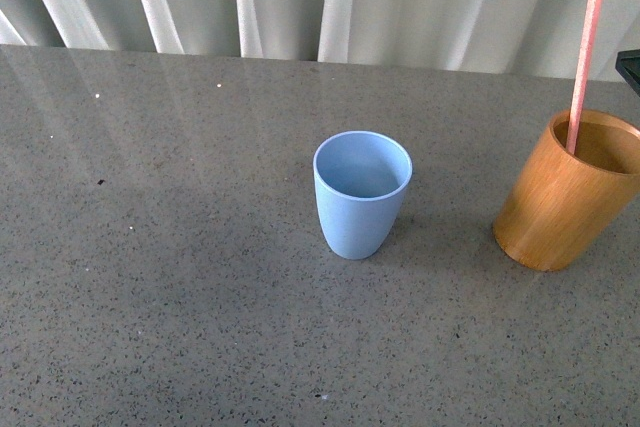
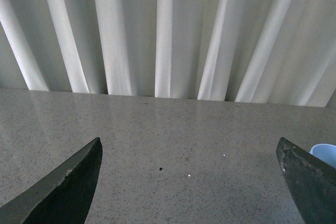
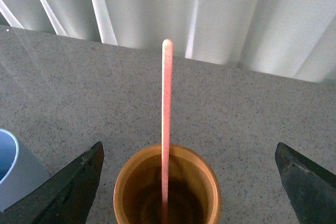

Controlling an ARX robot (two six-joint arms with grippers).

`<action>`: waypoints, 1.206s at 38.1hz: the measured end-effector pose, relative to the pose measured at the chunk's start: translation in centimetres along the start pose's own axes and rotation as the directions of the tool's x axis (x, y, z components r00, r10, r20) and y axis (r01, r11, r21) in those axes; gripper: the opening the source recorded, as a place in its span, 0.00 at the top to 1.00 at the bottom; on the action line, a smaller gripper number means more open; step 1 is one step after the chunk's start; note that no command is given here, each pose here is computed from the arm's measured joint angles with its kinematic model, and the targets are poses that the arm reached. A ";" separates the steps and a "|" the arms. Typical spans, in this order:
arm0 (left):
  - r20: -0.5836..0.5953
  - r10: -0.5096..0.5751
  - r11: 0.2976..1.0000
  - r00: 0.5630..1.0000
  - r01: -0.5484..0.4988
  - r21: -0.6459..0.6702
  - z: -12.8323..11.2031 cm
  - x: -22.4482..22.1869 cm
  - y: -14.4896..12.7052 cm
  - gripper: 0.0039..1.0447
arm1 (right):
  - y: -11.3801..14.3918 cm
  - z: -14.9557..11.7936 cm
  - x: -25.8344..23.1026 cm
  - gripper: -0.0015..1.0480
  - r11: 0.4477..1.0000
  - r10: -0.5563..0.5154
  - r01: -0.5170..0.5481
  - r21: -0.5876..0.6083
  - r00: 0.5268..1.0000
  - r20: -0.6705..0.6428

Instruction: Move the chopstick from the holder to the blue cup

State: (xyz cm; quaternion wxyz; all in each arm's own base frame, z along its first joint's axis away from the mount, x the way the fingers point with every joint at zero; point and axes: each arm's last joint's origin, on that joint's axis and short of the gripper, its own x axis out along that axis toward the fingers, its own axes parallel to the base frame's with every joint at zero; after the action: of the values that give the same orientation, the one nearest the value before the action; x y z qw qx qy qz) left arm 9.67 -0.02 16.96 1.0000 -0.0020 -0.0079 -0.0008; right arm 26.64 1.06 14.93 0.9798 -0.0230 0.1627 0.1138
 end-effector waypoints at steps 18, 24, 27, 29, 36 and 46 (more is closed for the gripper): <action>0.000 0.000 1.000 1.000 0.000 0.000 0.0 0.0 0.0 0.06 | 0.0 -0.1 3.7 0.10 1.000 0.015 -0.016 0.021 1.000 0.016; 0.000 0.000 1.000 1.000 0.000 0.000 0.0 0.0 0.0 0.06 | 0.1 -0.3 5.4 0.10 0.999 0.020 -0.020 0.026 1.000 0.012; 0.000 0.000 1.000 1.000 0.000 0.000 0.0 0.0 0.0 0.06 | 0.1 -0.4 6.4 0.10 0.999 0.021 -0.022 0.037 1.000 0.010; 0.000 0.000 1.000 1.000 0.000 0.000 0.0 0.0 0.0 0.06 | 0.1 -0.5 7.0 0.10 0.999 0.018 -0.018 0.038 1.000 0.014; 0.000 0.000 1.000 1.000 0.000 0.000 0.0 0.0 0.0 0.06 | 0.5 -0.4 8.7 0.10 0.999 0.020 -0.021 0.050 0.999 0.025; 0.000 0.000 1.000 1.000 0.000 0.000 0.0 0.0 0.0 0.06 | 1.2 -0.4 9.7 0.40 0.998 0.038 -0.039 0.050 0.999 0.026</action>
State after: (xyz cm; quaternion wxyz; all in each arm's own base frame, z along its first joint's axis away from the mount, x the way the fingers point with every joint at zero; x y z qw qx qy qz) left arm 9.67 -0.02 16.96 1.0000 -0.0020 -0.0079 -0.0008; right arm 35.15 4.33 11.43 0.9797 0.0061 0.1538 0.1287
